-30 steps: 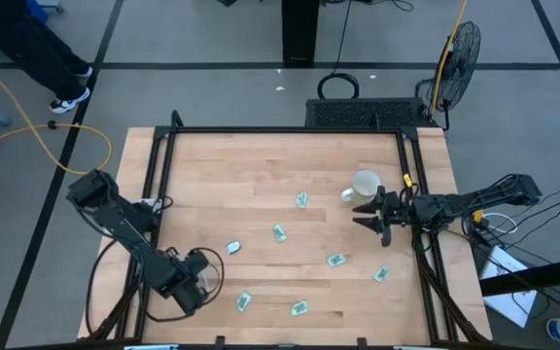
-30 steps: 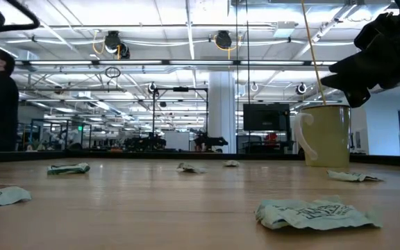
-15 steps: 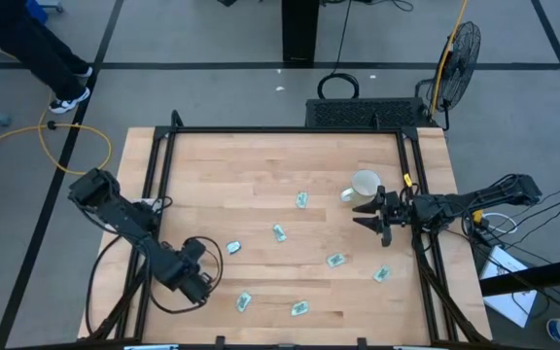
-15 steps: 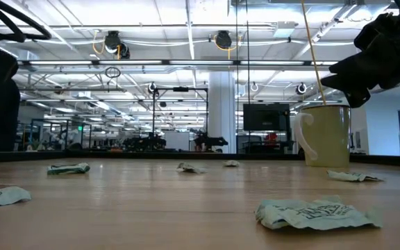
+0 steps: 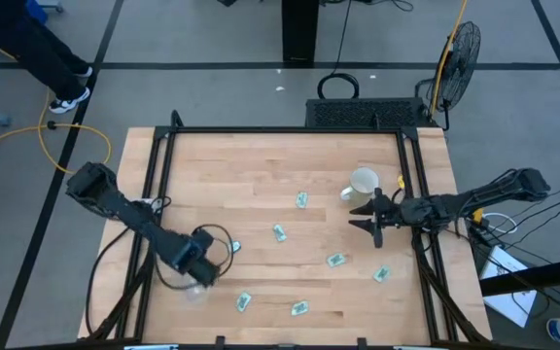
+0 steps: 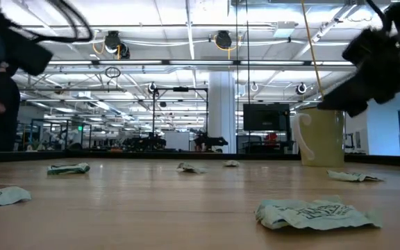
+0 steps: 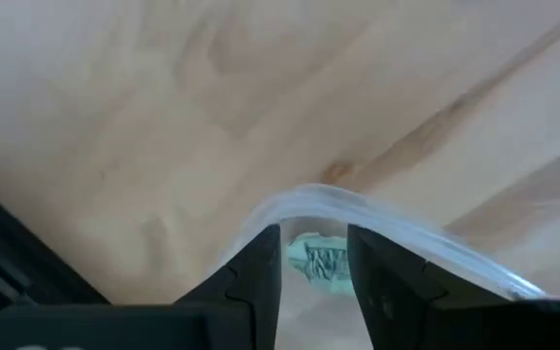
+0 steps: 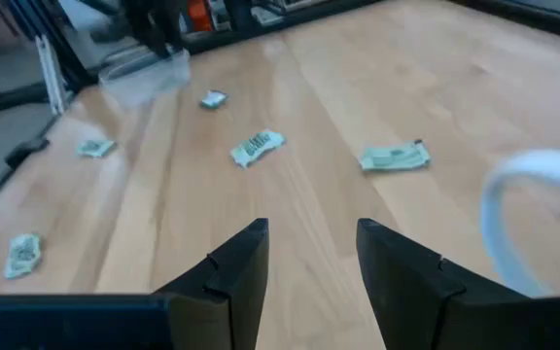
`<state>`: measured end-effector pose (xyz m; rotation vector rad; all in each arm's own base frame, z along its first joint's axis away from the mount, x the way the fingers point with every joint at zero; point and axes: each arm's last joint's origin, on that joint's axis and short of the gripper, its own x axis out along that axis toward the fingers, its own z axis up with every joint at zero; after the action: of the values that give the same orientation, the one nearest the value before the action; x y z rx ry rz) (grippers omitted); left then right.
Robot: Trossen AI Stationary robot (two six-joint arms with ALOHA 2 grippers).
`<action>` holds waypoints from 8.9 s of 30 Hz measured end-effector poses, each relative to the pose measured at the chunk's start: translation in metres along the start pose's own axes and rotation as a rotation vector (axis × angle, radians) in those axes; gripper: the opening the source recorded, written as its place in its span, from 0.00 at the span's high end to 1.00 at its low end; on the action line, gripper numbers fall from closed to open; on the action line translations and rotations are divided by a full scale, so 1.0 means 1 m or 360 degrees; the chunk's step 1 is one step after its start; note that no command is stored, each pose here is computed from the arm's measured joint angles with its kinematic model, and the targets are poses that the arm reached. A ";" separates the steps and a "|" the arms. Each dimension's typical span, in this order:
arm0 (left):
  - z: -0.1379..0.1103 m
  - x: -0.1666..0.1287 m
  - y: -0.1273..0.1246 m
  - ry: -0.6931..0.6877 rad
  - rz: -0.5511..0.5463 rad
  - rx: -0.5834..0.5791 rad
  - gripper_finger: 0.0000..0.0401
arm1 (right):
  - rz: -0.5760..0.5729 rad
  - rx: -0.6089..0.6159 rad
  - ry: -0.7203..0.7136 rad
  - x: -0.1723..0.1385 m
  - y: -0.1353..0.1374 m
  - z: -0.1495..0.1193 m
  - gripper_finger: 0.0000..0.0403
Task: Pick and place Stevia / Truvia into bins
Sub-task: Put the truvia packet into the transparent bin, then put the stevia packet into the transparent bin
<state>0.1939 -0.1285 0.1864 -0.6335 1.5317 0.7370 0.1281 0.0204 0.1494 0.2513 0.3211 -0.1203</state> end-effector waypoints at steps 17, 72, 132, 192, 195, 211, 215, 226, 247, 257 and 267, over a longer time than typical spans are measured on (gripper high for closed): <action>0.050 -0.101 0.010 -0.1155 -0.0376 0.0165 0.68 | -0.0064 -0.0299 0.0465 0.082 0.042 0.036 0.62; 0.003 -0.081 -0.043 -0.0550 -0.0040 0.0369 1.00 | 0.0198 -0.0401 0.0694 0.081 0.061 0.015 0.62; 0.052 0.034 -0.014 -0.0235 -0.0118 0.0102 0.84 | 0.0181 -0.0466 0.0694 0.083 0.056 0.017 0.62; -0.084 -0.012 -0.016 -0.0231 -0.0024 -0.0353 0.99 | 0.0196 -0.0475 0.0698 0.082 0.058 0.015 0.62; -0.080 -0.001 -0.013 -0.0231 0.0002 -0.0359 0.96 | 0.0195 -0.0476 0.0697 0.082 0.058 0.015 0.62; -0.047 -0.014 -0.016 -0.0310 -0.0060 -0.0195 0.70 | 0.0181 -0.0555 0.0823 0.080 0.060 0.018 0.62; -0.032 -0.040 -0.023 -0.0594 -0.0205 -0.0052 0.70 | 0.0147 -0.0491 0.0967 0.075 0.064 0.016 0.62; 0.016 -0.070 -0.030 -0.1158 -0.0166 0.0176 0.70 | 0.0278 -0.0517 0.1005 0.091 0.087 -0.014 0.62; 0.065 -0.086 -0.051 -0.1361 -0.0452 0.0246 0.70 | 0.0214 -0.0689 0.0654 0.114 0.079 -0.001 0.99; 0.086 -0.072 -0.081 -0.1569 -0.0240 0.1002 0.70 | 0.0335 -0.0610 0.0083 0.134 0.062 0.045 0.97; 0.121 -0.037 -0.118 -0.1818 0.0041 0.1391 0.70 | 0.0439 -0.0314 0.0051 0.139 0.044 0.056 0.96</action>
<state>0.3646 -0.1127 0.2082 0.4423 0.6364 0.2584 0.2826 0.0376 0.1656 0.1003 0.3249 0.1870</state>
